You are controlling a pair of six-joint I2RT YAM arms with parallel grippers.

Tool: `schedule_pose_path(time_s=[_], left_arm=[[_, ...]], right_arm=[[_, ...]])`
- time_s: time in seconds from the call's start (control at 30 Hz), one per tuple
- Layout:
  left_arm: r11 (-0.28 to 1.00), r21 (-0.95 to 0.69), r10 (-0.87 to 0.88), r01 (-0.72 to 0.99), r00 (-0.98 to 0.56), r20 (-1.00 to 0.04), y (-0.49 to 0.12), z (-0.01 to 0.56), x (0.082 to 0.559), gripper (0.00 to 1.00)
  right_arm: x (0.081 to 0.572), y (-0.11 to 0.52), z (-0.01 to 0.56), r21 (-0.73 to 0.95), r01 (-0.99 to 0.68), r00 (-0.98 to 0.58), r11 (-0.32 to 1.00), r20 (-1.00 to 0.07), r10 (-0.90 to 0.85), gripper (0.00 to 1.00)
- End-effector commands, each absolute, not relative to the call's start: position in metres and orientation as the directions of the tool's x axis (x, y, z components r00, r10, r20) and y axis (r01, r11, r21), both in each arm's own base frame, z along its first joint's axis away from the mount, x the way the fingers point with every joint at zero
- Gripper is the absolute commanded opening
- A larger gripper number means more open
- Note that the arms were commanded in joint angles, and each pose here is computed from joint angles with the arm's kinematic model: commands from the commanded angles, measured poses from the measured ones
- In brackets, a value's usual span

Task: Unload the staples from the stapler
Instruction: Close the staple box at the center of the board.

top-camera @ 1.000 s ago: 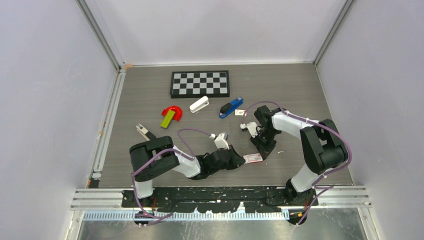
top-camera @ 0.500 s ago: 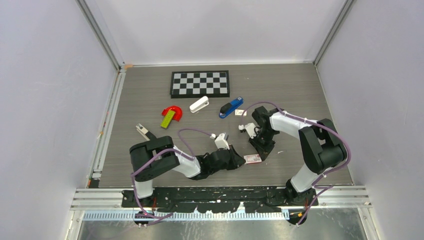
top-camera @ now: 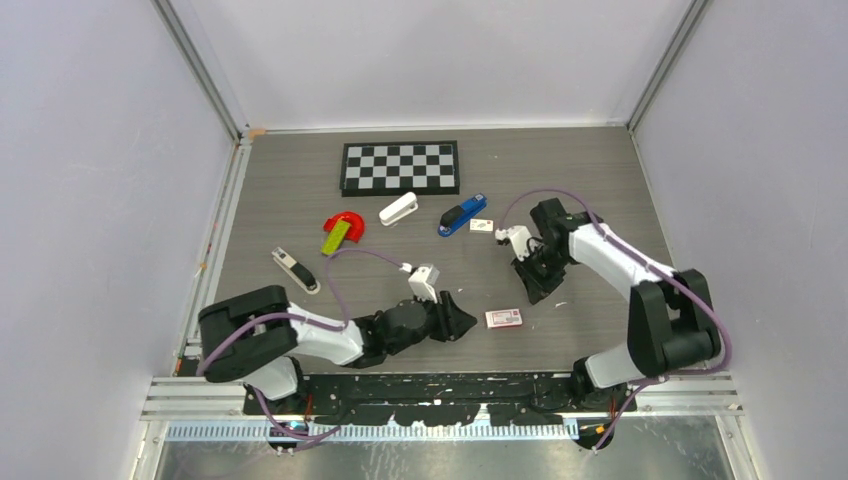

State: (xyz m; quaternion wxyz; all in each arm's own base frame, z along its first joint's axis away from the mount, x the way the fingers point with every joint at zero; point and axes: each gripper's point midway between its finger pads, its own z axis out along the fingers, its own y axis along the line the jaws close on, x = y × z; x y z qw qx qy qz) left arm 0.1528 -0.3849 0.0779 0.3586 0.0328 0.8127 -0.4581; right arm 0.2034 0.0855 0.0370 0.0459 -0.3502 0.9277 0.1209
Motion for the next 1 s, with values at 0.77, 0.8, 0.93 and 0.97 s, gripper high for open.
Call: schedule_pose_path(time_s=[0.77,0.8,0.93,0.97], left_arm=[[0.622,-0.525,-0.064,0.581,-0.631,-0.773,-0.366,0.053,0.147,0.05],[0.62,-0.53,-0.065,0.579,-0.636,-0.769,-0.368,0.051,0.147,0.05],[0.613,-0.543,-0.054,0.575,-0.655,-0.754,-0.375,0.039,0.145,0.05],[0.611,-0.545,-0.051,0.574,-0.659,-0.751,-0.376,0.036,0.144,0.05]], right_arm=[[0.164,0.096,0.068,0.097,-0.983,-0.182,0.154,-0.512,-0.84,0.33],[0.166,0.095,0.067,0.091,-0.983,-0.183,0.159,-0.505,-0.843,0.33],[0.17,0.091,0.063,0.096,-0.978,-0.208,0.184,-0.483,-0.851,0.29],[0.171,0.091,0.062,0.102,-0.977,-0.214,0.189,-0.479,-0.851,0.27]])
